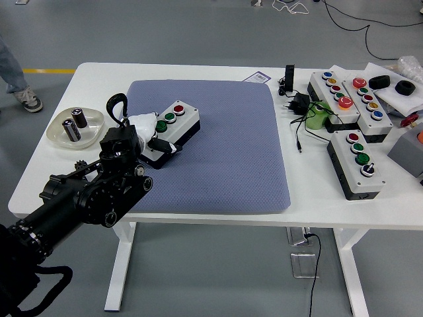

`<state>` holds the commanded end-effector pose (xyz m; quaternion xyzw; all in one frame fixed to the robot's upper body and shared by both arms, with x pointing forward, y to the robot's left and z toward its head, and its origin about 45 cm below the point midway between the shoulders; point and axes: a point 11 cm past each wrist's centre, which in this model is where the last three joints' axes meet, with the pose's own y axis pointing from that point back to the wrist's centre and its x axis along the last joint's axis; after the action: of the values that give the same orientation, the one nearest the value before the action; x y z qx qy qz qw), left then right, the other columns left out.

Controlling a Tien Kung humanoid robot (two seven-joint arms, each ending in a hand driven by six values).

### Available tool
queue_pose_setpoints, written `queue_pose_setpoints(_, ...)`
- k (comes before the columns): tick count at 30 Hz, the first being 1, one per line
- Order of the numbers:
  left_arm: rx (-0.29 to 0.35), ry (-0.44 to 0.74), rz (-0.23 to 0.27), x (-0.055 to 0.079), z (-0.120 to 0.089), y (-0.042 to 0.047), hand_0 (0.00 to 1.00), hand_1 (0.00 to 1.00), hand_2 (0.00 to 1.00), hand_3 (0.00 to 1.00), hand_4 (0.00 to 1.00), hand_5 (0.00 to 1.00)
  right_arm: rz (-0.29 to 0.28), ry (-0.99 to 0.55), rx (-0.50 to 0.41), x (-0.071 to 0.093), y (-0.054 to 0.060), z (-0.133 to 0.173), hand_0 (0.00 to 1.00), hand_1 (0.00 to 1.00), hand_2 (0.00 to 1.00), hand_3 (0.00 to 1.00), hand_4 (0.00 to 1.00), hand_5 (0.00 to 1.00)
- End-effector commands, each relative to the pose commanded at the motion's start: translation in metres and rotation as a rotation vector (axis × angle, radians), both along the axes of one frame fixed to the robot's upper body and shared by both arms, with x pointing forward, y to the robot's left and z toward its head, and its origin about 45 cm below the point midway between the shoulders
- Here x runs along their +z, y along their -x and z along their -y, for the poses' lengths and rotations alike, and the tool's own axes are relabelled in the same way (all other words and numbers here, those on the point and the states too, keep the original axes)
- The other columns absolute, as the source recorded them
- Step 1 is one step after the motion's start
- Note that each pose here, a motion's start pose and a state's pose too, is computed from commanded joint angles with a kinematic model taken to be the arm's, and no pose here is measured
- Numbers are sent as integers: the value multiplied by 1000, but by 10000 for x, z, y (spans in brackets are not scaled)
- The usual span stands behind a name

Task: Pick up the button,place it on the desk,press the button,press the button

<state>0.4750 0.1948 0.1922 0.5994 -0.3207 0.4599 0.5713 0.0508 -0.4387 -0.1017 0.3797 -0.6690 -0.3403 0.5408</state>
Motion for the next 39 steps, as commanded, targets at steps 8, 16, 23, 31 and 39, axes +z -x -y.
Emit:
queue_pose_setpoints(8,-24,5,4,-1,-44,-14,257,222,232,388,607,2,3,3,-1,4,-14,6,629,549,582,635,219,265)
queue_pose_setpoints(16,-191,74,102,211,72,-65,176,141,138,286,482,2,6,4,-1,6,-27,7,629,549,582,635,220,264)
queue_pose_setpoints(23,-473,123,204,371,242,-33,134,136,137,284,475,2,7,3,-1,7,-35,6,629,549,583,635,220,264)
queue_pose_setpoints(31,-764,93,196,343,474,135,150,142,137,281,474,2,5,3,0,4,-33,0,629,549,582,635,220,264)
queue_pose_setpoints(39,-837,13,187,251,535,197,152,144,142,287,474,2,5,2,0,4,-36,-3,629,549,582,636,221,263)
